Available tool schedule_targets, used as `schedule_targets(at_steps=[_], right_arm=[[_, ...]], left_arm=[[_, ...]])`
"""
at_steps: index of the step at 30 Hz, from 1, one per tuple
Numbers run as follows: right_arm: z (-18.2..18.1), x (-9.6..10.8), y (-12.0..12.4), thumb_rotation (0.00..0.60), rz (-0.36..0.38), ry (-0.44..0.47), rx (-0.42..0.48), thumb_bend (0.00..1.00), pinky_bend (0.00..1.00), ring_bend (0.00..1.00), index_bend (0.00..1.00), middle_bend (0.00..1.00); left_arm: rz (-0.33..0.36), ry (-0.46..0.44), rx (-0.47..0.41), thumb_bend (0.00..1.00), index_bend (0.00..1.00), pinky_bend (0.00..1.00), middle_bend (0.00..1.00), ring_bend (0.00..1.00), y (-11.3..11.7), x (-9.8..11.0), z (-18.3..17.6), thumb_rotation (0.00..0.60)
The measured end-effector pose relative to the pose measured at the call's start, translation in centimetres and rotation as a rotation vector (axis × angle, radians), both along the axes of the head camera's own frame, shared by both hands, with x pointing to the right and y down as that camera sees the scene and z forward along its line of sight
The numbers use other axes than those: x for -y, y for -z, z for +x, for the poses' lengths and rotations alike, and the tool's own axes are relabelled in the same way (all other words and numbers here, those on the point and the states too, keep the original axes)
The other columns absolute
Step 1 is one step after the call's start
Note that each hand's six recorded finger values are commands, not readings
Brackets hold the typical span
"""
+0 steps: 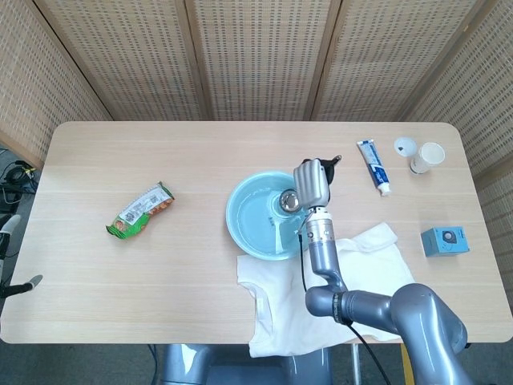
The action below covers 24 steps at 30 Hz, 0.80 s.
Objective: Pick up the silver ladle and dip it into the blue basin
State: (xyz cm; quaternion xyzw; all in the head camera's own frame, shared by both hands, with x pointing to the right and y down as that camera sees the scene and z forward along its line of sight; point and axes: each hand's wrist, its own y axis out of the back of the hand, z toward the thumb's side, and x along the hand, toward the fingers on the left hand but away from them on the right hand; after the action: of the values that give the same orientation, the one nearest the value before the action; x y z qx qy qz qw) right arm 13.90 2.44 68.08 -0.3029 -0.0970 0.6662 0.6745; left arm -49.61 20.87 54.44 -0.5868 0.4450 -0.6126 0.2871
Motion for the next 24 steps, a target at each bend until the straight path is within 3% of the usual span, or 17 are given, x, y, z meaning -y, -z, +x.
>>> schedule_targets(at_steps=[5, 15, 19, 24], right_arm=[[-0.7, -1.5, -1.6, 0.6, 0.004, 0.054, -0.107, 0.78, 1.0, 1.0, 0.73, 1.0], [-0.9, -3.5, -3.0, 0.6, -0.019, 0.068, -0.158, 0.78, 1.0, 1.0, 0.74, 1.0], [-1.0, -4.0, -3.3, 0.6, -0.045, 0.049, -0.14, 0.78, 1.0, 1.0, 0.74, 1.0], [-1.1, -4.3, -3.3, 0.6, -0.108, -0.028, -0.042, 0.78, 1.0, 1.0, 0.74, 1.0]], left_arm=[[0.002, 0.003, -0.006, 0.0, 0.0, 0.0, 0.0, 0.0, 0.1, 0.1, -0.1, 0.6], [0.009, 0.003, -0.016, 0.0, 0.0, 0.0, 0.0, 0.0, 0.4, 0.2, 0.0, 0.6], [0.011, 0.002, -0.017, 0.0, 0.0, 0.0, 0.0, 0.0, 0.5, 0.1, 0.0, 0.6], [0.011, 0.002, -0.019, 0.0, 0.0, 0.0, 0.0, 0.0, 0.5, 0.2, -0.1, 0.6]])
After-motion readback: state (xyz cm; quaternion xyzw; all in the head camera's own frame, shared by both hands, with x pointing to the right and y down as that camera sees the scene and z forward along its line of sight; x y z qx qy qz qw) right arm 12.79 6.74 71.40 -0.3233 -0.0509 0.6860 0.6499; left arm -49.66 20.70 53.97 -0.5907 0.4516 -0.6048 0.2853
